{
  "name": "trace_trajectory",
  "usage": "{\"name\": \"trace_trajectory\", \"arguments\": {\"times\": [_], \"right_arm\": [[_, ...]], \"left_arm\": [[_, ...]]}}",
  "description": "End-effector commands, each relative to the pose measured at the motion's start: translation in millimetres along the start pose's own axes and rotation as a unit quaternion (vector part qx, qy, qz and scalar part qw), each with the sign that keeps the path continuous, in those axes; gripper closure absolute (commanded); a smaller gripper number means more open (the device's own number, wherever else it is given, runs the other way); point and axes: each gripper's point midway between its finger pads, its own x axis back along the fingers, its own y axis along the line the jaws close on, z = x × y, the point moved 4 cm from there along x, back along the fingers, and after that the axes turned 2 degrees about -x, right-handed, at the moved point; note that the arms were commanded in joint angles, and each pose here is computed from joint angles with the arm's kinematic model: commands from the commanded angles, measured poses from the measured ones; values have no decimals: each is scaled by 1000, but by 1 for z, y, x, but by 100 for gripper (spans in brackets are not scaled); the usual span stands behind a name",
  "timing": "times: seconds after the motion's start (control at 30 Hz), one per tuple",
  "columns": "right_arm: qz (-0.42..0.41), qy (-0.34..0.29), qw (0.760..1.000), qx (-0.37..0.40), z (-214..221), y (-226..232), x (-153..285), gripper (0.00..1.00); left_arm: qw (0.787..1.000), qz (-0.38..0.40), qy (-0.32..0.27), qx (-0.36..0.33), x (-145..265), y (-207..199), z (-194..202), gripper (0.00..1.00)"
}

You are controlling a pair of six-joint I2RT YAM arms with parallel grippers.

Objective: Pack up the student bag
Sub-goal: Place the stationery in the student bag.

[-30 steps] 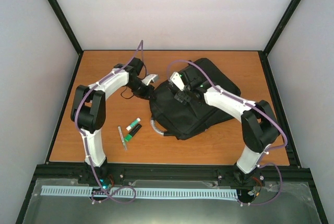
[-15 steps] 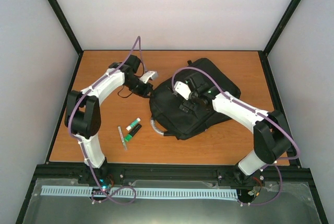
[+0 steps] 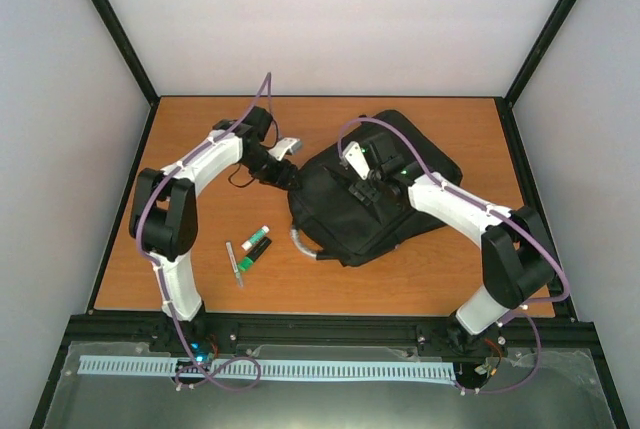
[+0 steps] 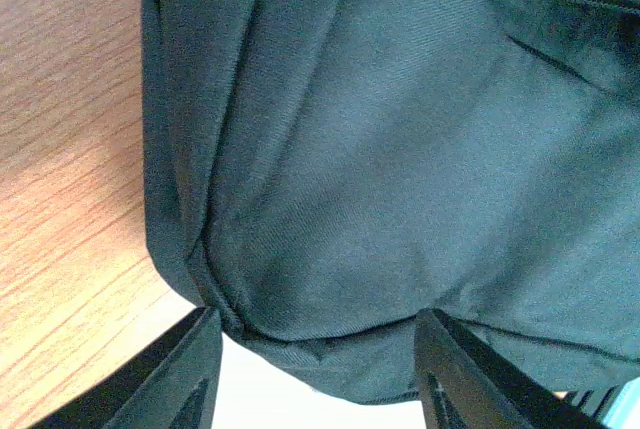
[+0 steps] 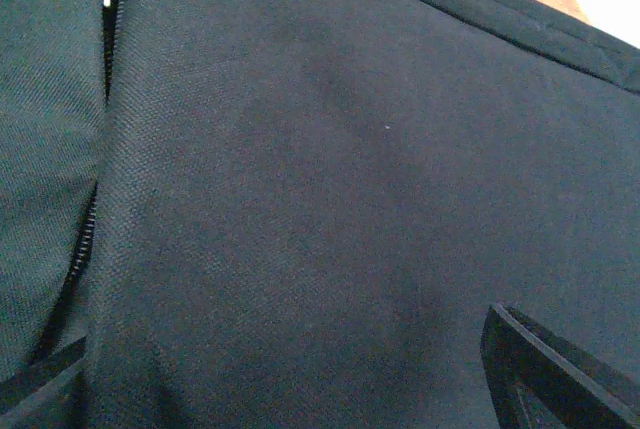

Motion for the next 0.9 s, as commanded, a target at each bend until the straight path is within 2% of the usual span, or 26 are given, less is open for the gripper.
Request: {"name": "trace_trajectory", "arguments": {"times": [0.0,0.07,0.13,0.3,0.4,0.6,0.87], "right_arm": [[43,0,999,-30,-1,-20,-2,14],[19,-2,1000,-21,0,-14,0,13],[1,-5,1000,-17,-1,-10,3,12],[-60,-26,998,-16,-9,3,16,1],[-90,-40,995,-9,-14,9,24,0],[-100,-48,994,-8,-17,10,30,0],[-114,-55,992,-9,-16,14,32,0]], "left_arm": [[1000,16,-1,3,-7,-2,-13,50],[1000,22,3,2,-11,-2,-14,59],[999,31,6,-1,-13,-5,-15,72],[999,53,1,-11,-8,-13,-17,98],[999,47,-6,-27,2,-18,-18,99],[998,-5,-13,-57,15,-11,-22,99],[998,-34,-3,-57,13,-1,-32,99]]}}
